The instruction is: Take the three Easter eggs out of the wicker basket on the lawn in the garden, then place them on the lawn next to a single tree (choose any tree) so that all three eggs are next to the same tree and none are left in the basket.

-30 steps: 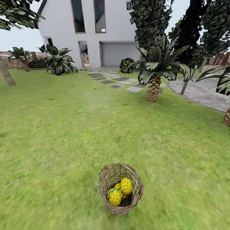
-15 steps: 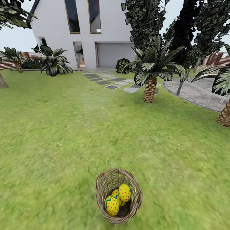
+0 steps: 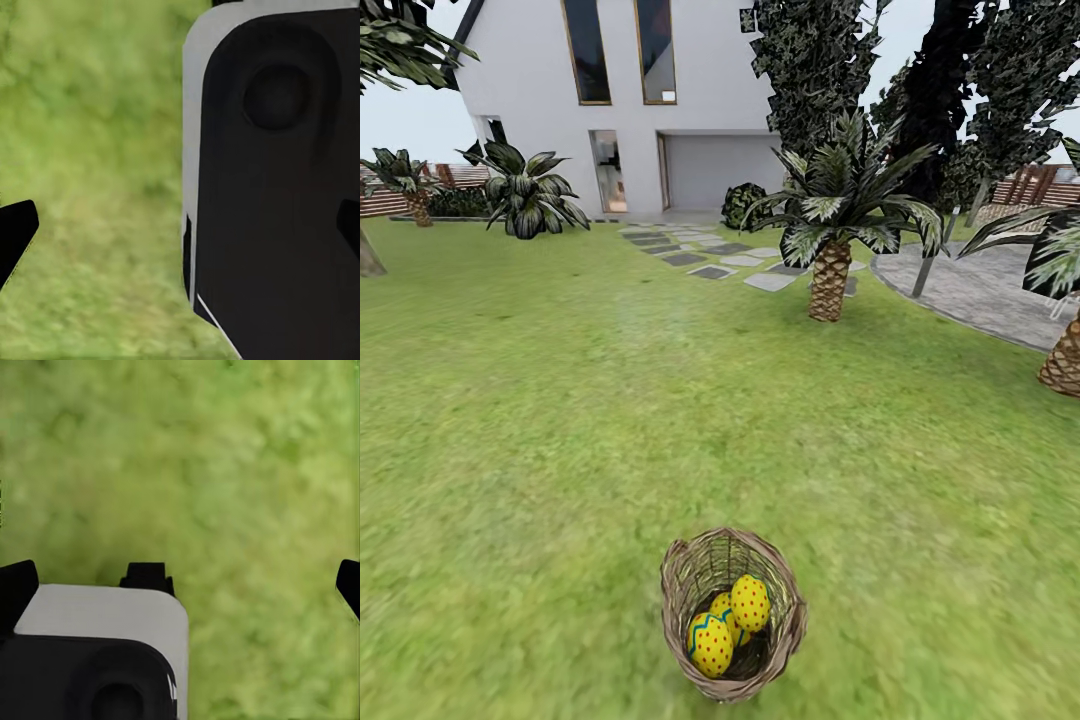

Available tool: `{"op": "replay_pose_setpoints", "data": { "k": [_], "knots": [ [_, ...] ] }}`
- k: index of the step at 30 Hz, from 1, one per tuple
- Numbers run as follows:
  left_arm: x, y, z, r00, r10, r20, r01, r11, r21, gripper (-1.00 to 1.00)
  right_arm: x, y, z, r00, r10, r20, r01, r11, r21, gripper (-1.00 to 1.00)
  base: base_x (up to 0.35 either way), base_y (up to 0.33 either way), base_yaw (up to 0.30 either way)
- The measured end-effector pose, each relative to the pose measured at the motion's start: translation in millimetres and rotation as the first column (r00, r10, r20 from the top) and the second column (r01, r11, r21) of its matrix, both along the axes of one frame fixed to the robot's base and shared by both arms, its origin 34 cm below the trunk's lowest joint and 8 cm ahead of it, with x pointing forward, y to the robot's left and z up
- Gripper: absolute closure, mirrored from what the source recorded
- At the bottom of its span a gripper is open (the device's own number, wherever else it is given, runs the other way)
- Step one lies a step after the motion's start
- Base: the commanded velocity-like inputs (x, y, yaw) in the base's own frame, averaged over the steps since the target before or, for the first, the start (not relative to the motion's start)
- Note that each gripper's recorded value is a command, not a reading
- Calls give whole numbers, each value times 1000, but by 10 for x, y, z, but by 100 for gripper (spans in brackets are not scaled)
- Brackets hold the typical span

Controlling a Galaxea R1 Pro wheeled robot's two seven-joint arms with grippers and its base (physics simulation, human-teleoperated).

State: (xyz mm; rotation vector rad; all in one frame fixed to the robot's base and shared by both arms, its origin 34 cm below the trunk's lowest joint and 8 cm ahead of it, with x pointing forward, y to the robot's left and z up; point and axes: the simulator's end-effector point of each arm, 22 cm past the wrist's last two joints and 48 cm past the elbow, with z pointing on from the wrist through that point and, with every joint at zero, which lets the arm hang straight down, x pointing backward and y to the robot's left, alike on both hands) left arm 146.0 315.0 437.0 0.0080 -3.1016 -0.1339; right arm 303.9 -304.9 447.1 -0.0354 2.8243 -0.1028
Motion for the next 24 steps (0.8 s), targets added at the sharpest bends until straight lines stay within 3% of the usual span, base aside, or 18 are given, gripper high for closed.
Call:
{"op": "replay_pose_setpoints", "data": {
  "k": [2,3,6,10,11,12,13,15,18,20,22,24],
  "knots": [
    [88,10,-4,1000,-1,15,0,1000,3,-100,72,-1,19,1000,9,15,-9,1000,-2,-100,0,0,0],
    [353,28,-9,998,-3,59,2,1000,11,-100,328,-16,94,998,11,70,-11,1000,-4,-100,0,0,0],
    [747,114,10,994,1,112,-6,999,42,-100,862,-74,306,982,14,188,-11,1000,-12,-100,0,0,0],
    [1208,250,51,982,66,175,-78,995,64,-100,1100,-69,425,970,28,243,-25,1000,-18,-100,0,0,0],
    [1522,299,96,980,111,163,-123,990,63,-100,1465,-155,643,945,31,324,-21,999,-35,-100,0,0,0],
    [2320,302,242,961,113,254,-129,990,50,-100,1547,-185,700,940,28,341,-16,999,-39,-100,0,0,0],
    [2537,305,318,954,113,277,-130,990,47,-100,1611,-200,735,937,25,348,-12,999,-41,-100,0,0,0],
    [2986,316,603,946,114,303,-132,990,41,-100,1973,-357,896,937,-17,349,42,997,-63,-100,0,0,0],
    [3381,302,913,933,112,343,-132,991,33,-100,2222,-563,1002,942,-82,325,113,991,-78,-100,0,0,0],
    [3906,139,1406,898,113,426,-126,992,3,-100,2506,-889,1178,922,-193,335,229,971,-72,-100,0,0,0],
    [4129,82,1648,879,113,463,-123,992,-8,-100,2583,-1053,1257,905,-243,350,282,957,-66,-100,0,0,0],
    [4479,24,2031,851,114,513,-118,993,-24,-100,2749,-1268,1405,871,-310,381,354,934,-50,-100,0,0,0]
  ]
}}
